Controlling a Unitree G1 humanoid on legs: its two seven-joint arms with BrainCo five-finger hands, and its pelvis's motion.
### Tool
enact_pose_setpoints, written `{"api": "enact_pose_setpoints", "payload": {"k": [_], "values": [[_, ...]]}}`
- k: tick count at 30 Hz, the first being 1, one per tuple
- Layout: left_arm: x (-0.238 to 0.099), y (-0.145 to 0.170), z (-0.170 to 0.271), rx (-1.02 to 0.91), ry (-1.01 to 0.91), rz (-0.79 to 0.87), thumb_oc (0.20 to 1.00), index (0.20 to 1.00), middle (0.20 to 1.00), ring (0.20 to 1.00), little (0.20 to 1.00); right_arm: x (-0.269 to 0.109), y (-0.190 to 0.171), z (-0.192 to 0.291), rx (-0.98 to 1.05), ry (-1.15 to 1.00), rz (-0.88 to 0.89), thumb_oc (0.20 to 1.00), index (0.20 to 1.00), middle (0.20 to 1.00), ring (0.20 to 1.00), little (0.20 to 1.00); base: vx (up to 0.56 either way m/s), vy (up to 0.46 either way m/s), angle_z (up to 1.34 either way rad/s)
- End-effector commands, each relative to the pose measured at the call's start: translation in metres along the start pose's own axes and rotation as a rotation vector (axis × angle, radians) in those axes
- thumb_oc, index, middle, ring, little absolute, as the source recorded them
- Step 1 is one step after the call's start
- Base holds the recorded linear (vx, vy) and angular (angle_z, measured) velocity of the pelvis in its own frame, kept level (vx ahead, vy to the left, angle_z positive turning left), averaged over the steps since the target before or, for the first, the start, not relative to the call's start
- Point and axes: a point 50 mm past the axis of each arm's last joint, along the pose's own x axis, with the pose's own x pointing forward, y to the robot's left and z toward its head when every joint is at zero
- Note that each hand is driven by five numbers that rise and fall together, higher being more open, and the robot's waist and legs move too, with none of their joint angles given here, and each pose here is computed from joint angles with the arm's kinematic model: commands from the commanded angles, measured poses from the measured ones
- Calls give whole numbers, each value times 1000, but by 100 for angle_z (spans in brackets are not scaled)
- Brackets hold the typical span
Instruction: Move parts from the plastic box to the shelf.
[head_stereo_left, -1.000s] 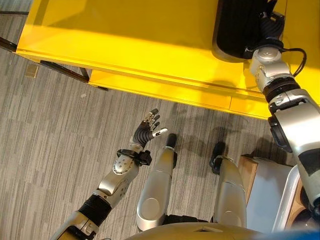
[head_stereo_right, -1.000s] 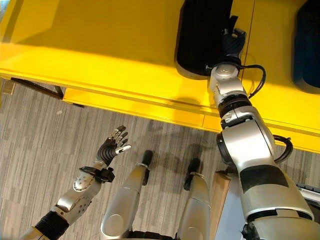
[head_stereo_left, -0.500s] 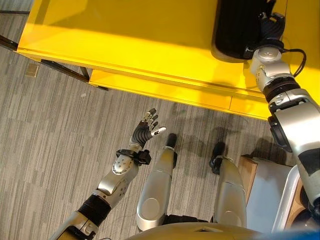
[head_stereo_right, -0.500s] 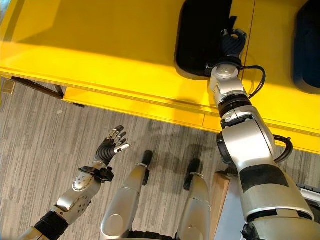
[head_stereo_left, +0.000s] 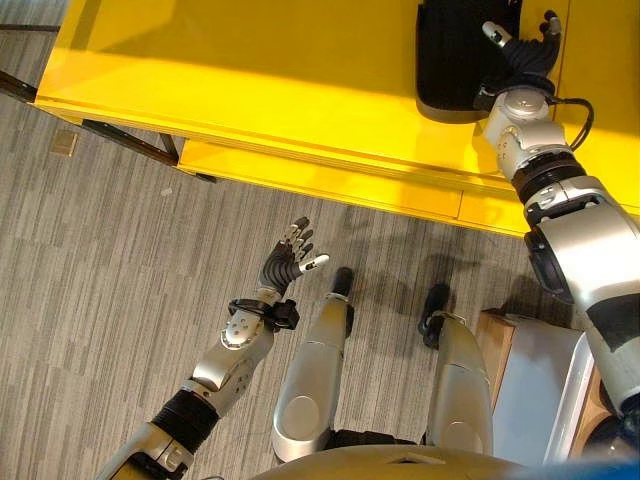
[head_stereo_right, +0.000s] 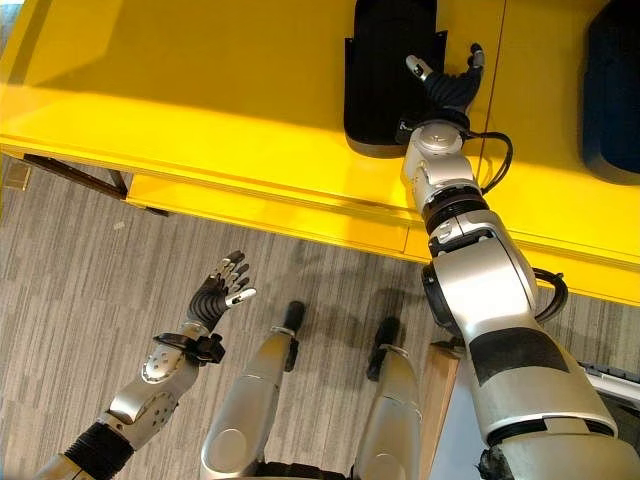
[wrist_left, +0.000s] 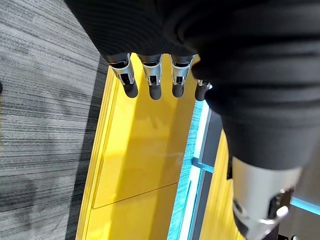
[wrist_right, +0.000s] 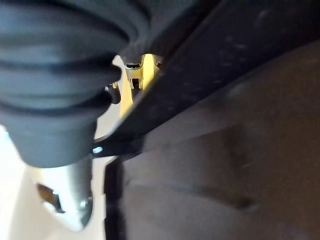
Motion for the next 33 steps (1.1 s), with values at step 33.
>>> {"api": "enact_pose_setpoints", "payload": {"k": [33], "values": [[-9,7,10,-11,-43,4,1000,1000,1000,1000,1000,-17,33,26,262,-86,88,1000,1000,1000,1000,1000,1,2,-1]]}}
